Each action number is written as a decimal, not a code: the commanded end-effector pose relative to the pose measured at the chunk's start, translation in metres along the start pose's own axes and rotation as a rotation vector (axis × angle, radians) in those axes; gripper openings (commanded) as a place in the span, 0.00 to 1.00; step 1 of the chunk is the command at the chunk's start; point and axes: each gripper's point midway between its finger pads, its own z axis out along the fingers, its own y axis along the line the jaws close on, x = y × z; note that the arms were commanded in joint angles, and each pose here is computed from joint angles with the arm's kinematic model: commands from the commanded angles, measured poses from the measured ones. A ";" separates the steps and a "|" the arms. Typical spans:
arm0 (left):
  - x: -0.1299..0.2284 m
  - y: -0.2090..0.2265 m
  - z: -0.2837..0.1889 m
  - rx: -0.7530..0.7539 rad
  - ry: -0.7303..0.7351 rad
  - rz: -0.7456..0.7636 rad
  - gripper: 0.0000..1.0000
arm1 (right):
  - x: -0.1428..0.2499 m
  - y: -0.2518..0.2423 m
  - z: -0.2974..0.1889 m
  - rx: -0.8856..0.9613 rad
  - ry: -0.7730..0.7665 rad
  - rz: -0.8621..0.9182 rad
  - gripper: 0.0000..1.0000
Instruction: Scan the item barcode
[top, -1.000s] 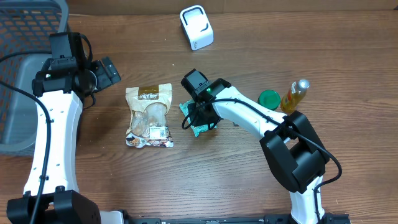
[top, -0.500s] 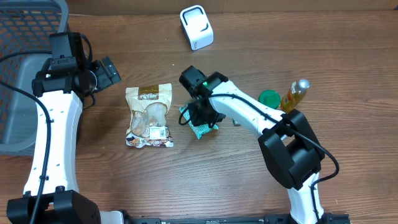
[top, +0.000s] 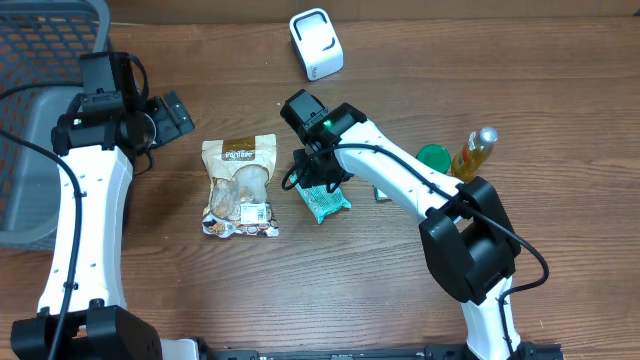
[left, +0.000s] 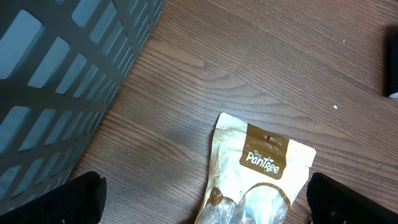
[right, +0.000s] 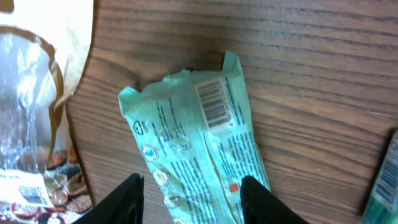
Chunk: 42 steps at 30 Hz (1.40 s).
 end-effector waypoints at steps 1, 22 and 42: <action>-0.004 0.003 0.000 -0.007 -0.010 -0.004 1.00 | 0.005 -0.002 0.013 0.011 0.001 0.023 0.45; -0.004 0.003 0.000 -0.007 -0.010 -0.004 1.00 | -0.003 0.002 0.025 -0.022 -0.058 0.018 0.47; -0.004 0.003 0.000 -0.007 -0.010 -0.004 0.99 | -0.017 -0.006 0.029 0.049 -0.099 0.021 0.36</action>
